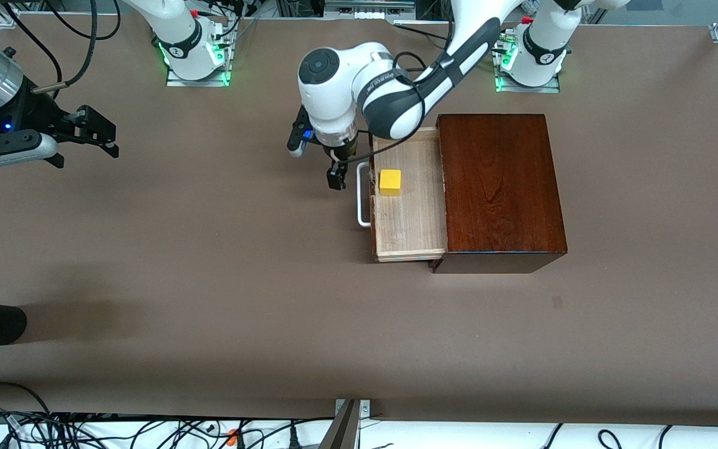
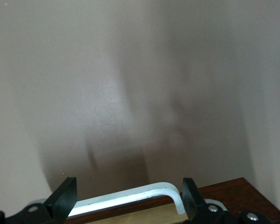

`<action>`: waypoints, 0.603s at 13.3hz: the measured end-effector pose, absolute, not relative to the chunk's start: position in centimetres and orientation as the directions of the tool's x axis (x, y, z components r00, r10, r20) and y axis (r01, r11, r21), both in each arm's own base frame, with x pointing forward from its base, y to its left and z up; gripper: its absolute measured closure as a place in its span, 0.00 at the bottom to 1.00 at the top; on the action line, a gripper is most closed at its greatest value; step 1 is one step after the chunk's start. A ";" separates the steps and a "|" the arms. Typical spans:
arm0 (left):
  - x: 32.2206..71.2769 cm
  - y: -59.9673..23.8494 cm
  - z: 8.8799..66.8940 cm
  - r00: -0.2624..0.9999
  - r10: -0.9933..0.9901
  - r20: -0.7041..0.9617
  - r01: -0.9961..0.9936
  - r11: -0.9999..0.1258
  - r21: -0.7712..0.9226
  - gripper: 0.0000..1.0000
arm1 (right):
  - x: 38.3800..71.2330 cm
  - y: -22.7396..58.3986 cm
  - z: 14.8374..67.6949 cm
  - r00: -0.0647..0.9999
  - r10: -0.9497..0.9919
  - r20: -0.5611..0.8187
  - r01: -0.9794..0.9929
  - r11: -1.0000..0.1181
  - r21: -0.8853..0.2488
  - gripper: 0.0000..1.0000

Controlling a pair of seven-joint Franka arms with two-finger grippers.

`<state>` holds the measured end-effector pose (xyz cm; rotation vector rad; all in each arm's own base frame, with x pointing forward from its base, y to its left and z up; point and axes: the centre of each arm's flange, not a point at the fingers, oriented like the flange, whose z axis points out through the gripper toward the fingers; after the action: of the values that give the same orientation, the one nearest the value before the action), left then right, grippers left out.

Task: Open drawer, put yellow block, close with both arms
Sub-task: 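Lower the left gripper onto the drawer front near the handle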

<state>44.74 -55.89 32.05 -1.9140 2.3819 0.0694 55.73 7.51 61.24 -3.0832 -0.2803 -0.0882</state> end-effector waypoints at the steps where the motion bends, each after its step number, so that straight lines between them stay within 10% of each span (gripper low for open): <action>1: 44.8 -55.8 31.7 -0.212 -0.972 -0.098 -0.977 0.215 -0.015 0.00 | 55.7 7.4 61.3 0.983 0.173 0.061 0.175 -0.984 -0.038 0.00; 8: 47.6 -53.3 31.6 -0.158 -0.978 -0.138 -0.987 0.160 -0.004 0.00 | 55.9 5.6 62.6 0.985 0.153 0.079 0.153 -0.988 0.017 0.00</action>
<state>47.61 -53.32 31.61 -1.9647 2.3086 0.1316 55.90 5.64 62.60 -3.1407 -0.2421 -0.1270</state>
